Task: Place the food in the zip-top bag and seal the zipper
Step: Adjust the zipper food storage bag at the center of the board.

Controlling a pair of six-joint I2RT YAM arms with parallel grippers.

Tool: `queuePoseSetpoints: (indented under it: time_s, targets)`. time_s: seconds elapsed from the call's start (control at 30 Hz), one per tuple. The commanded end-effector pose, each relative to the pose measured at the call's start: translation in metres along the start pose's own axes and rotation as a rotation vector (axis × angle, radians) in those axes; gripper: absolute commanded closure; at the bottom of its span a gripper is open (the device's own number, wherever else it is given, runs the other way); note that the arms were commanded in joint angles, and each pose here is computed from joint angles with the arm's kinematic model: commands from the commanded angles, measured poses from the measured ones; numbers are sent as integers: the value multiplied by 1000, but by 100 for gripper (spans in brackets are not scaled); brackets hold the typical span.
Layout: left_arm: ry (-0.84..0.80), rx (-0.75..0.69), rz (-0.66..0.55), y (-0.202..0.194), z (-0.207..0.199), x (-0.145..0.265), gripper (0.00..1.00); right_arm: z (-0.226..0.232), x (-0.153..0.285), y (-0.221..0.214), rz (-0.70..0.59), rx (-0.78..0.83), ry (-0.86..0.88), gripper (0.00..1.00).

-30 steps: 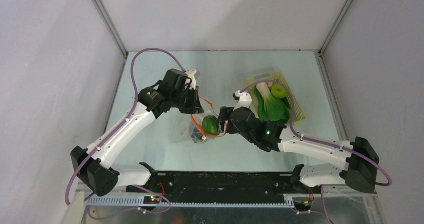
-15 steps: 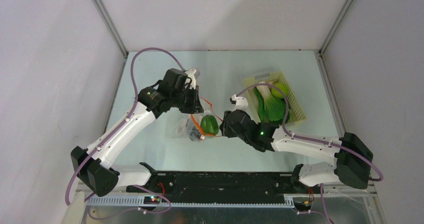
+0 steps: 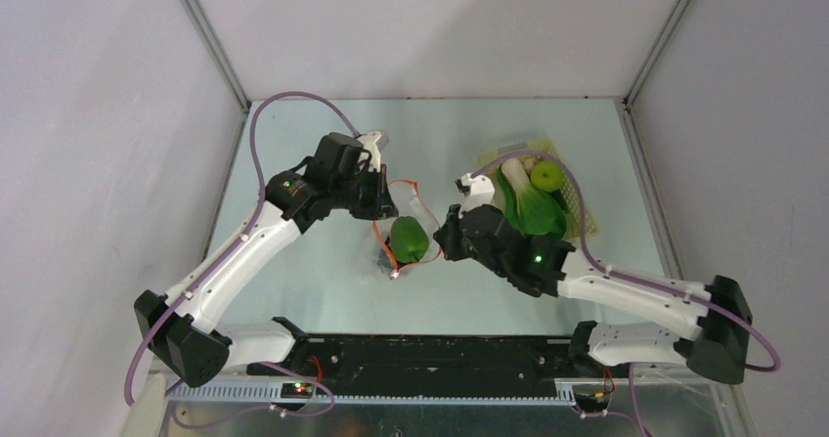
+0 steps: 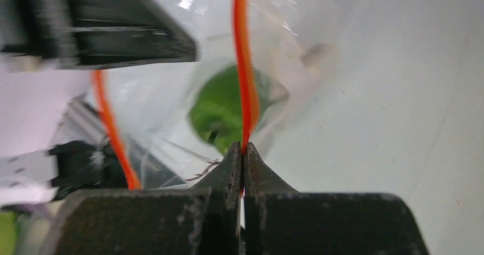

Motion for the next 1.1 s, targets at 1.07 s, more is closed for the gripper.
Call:
queuePoseSetpoints:
  time_s: [1.07]
  targets:
    - [60, 7, -68, 13, 11, 9, 100, -35, 17, 46, -39, -148, 82, 71]
Point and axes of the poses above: each gripper's point midway between its finger pads, its own x axis back along the fingers, its own z axis along the line the jaws close on, y = z × x, the point moved 1 cm from there along x, back along the fingers, and after that the axes turned 5 degrees about x, right-handed, at the moved point
